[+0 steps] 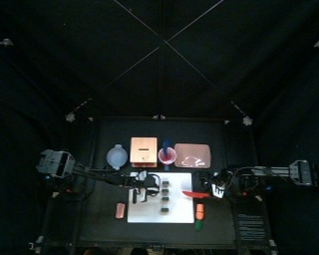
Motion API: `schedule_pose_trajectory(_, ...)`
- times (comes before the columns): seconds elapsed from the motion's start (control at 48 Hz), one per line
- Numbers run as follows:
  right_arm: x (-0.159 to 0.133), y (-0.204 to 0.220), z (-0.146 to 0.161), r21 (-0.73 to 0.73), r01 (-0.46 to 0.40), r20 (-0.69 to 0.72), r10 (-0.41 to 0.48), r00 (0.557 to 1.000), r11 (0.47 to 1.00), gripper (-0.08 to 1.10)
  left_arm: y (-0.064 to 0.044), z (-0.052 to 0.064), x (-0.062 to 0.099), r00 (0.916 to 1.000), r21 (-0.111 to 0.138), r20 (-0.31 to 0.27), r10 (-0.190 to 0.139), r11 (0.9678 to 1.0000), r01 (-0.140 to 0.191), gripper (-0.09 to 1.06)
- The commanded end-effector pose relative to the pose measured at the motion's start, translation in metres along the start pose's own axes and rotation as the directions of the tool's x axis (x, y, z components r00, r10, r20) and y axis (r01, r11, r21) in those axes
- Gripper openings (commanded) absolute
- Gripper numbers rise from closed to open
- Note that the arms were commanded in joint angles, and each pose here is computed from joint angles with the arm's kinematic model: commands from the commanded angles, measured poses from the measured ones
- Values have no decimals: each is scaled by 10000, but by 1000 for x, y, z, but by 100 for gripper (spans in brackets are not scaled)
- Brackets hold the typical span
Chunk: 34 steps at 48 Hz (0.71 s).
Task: Place sushi on board then cut the sushi with the knife then place the pieces on the plate
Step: Place the 4 sushi pieces on the plate
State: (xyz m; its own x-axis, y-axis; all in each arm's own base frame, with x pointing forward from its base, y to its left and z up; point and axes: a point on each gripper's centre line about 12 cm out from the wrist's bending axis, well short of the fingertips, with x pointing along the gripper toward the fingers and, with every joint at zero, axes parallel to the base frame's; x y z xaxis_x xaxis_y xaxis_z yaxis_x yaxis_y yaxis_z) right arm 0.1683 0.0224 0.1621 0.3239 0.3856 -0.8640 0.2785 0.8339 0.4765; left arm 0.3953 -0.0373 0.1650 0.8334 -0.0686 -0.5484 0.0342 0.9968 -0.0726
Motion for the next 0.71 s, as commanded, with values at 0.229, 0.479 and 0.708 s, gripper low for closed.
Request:
schedule_pose_trajectory(0.229,0,-3,-3,147,6,-203,-3,9998,9999,41,0,11,-3,9994,-20,354,0,10000,1,68)
schedule_pose_trajectory(0.479,-5,-8,-1,161,245,-213,-242,9995,9996,67,0,10,-3,9994,11,339,-1,10000,0,68)
schedule_pose_trajectory(0.708,-14,-11,0,-33,561,-405,-562,9976,9984,74,1,8,-4,9995,26,308,2,10000,-3,67)
